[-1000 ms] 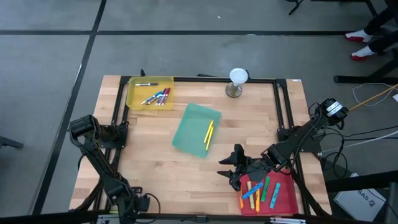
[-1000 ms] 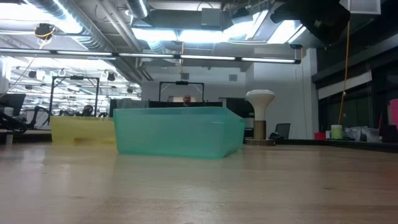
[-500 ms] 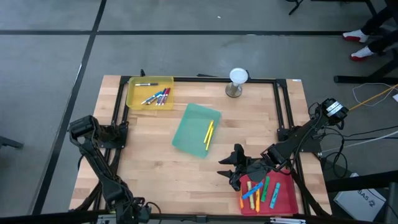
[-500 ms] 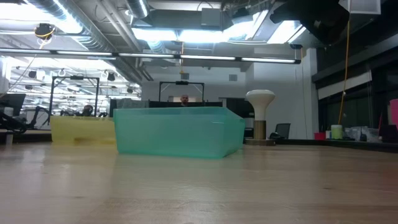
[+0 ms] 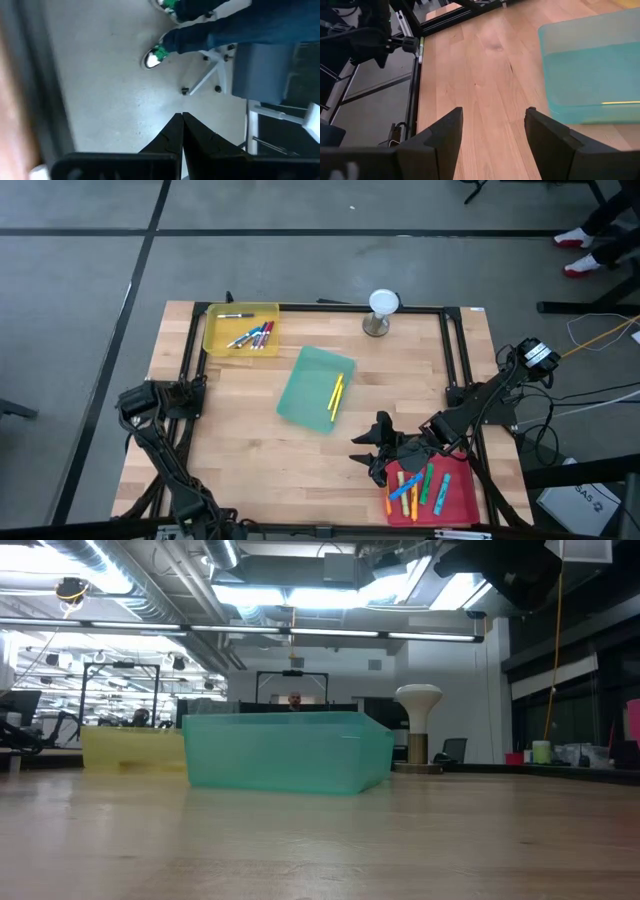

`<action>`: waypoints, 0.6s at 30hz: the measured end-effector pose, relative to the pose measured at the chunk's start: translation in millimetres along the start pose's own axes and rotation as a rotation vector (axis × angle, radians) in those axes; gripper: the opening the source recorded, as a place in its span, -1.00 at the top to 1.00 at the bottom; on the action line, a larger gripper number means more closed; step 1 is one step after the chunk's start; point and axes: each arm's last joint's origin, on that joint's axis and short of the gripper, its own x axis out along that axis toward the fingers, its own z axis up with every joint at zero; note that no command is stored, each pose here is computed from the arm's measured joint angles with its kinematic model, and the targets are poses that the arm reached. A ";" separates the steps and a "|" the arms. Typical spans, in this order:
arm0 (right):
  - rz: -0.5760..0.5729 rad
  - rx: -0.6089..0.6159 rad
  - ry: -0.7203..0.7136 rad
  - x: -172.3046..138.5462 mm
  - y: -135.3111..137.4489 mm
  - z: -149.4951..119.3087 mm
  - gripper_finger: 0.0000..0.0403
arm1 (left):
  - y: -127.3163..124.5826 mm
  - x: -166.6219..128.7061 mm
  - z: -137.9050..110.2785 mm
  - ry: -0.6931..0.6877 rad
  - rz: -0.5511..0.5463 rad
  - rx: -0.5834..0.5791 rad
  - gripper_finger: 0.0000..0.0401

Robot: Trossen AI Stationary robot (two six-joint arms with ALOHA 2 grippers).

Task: Pick & Place Markers
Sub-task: Put the green marker pen into the yellow bin

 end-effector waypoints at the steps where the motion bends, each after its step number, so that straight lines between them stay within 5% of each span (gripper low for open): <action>1: 0.000 0.000 0.000 0.0 0.0 0.0 -0.04 | 1.4 0.1 -0.6 0.004 0.015 -0.009 1.00; 18: 0.001 0.004 0.000 -0.1 0.1 0.0 -0.04 | 24.3 -2.2 -14.5 0.099 0.256 -0.048 0.99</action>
